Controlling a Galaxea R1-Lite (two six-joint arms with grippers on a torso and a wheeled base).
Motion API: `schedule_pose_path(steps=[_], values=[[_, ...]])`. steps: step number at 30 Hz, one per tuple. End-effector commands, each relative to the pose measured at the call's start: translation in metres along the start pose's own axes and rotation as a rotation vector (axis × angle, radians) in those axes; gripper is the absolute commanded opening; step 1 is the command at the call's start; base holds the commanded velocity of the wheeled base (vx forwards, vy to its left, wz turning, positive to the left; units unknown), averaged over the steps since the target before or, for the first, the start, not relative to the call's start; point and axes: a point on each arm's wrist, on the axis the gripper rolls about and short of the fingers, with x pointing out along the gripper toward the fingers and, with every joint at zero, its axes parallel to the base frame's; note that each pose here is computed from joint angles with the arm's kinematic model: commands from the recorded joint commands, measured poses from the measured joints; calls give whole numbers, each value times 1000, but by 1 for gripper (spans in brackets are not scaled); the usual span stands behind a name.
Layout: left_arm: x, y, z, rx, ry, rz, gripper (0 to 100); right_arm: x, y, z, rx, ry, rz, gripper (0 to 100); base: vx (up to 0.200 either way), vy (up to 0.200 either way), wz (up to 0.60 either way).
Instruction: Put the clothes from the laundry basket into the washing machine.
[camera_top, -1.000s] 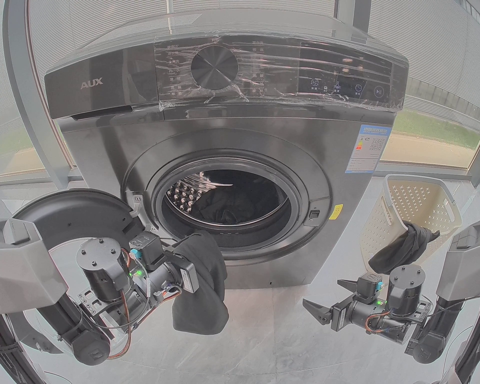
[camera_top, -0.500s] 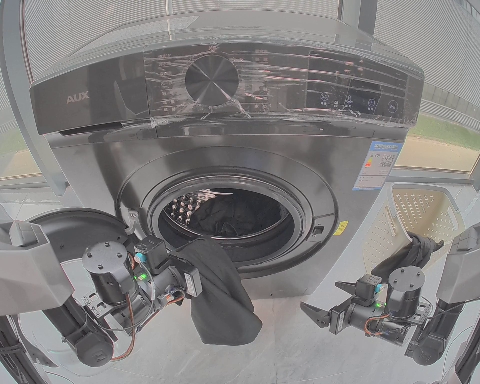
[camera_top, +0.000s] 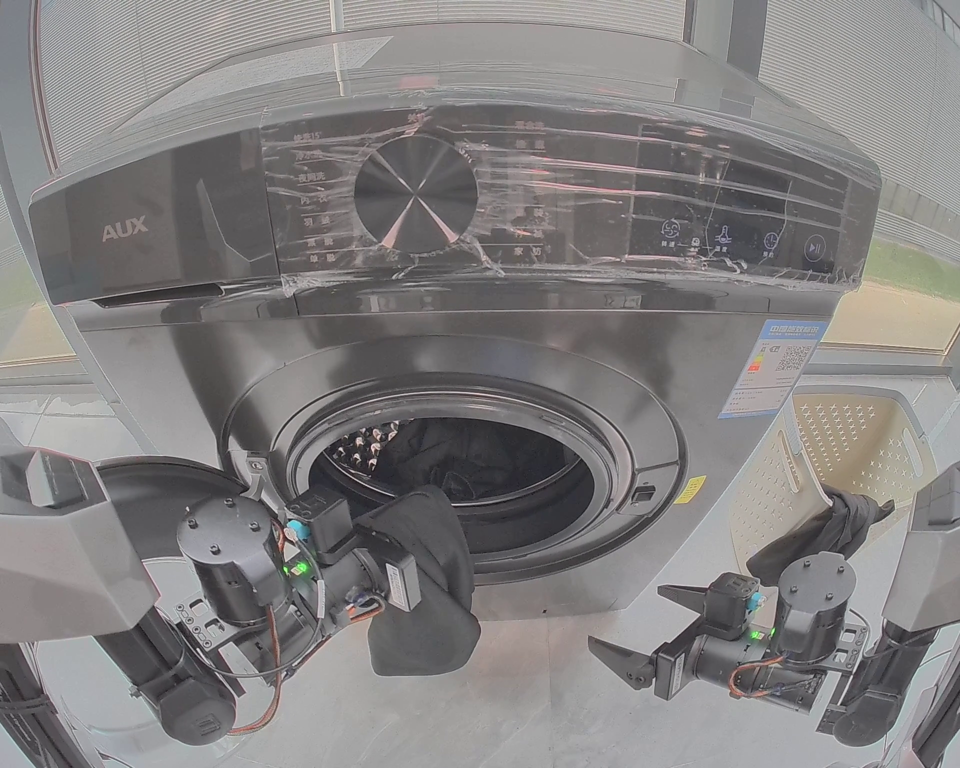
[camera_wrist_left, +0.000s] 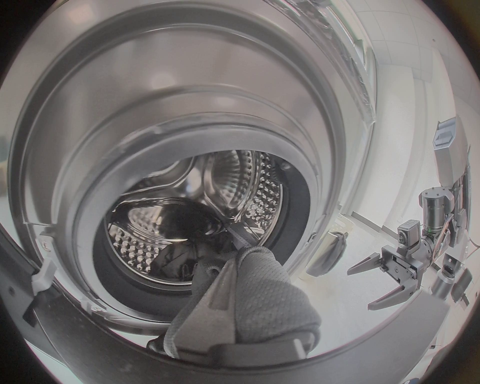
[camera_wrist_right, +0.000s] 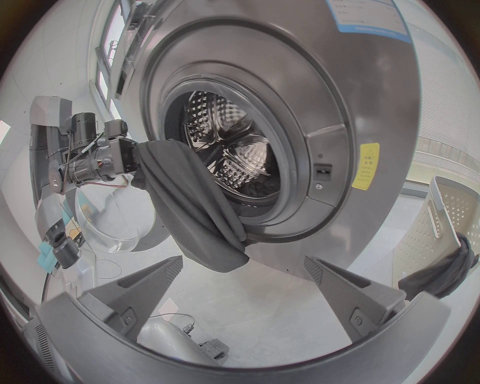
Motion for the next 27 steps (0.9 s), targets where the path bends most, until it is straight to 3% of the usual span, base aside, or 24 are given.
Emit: schedule_pose_path(steps=[1,3,8,15,24,27], values=[[4,-11,-4,0,6,-38,0,-6,9,3,-13,-15,40,100,0,0,0],[12,-14,-17,17,43,-48,0,-8,11,2,-16,-12,47,100,0,0,0],[33,-16,-34,6,68,-55,0,-8,12,2,-17,-15,50,100,0,0,0],[104,0,-36,-29,-70,-1,0,-8,12,2,-17,-13,50,100,0,0,0],[155,29,-54,-27,-57,43,0,-10,12,3,-17,-15,52,100,0,0,0],[167,37,-58,-25,-19,48,0,-10,12,2,-18,-11,53,100,0,0,0]])
